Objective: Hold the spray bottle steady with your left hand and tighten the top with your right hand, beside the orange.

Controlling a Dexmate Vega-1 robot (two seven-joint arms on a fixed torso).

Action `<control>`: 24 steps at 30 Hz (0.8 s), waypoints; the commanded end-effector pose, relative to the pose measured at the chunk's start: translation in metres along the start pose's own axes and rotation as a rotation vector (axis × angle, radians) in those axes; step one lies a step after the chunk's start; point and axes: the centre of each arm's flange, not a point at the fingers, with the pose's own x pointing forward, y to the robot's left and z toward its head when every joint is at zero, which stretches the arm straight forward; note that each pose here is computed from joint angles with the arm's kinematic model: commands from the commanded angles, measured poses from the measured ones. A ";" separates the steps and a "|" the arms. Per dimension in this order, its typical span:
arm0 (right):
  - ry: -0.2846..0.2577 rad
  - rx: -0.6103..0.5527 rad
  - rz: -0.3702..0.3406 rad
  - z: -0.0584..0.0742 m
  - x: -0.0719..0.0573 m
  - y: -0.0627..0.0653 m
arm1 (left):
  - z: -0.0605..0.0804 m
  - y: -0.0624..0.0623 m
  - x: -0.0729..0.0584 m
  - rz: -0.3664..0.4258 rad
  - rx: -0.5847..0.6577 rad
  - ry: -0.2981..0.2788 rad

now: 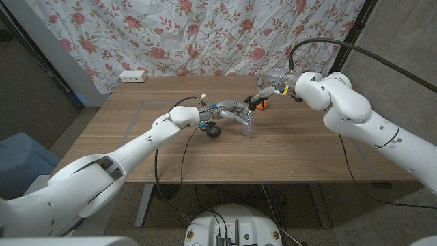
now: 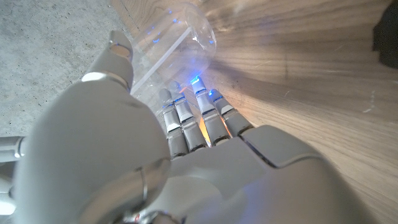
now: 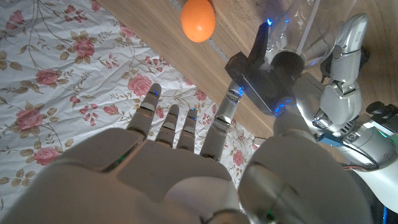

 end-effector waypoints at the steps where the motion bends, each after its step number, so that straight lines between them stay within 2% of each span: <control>1: 0.030 -0.004 -0.023 0.005 -0.002 0.000 | 0.001 -0.001 -0.001 0.009 0.004 -0.006; 24: 0.055 0.006 -0.060 0.017 -0.006 0.003 | 0.000 -0.006 -0.001 0.012 0.001 -0.016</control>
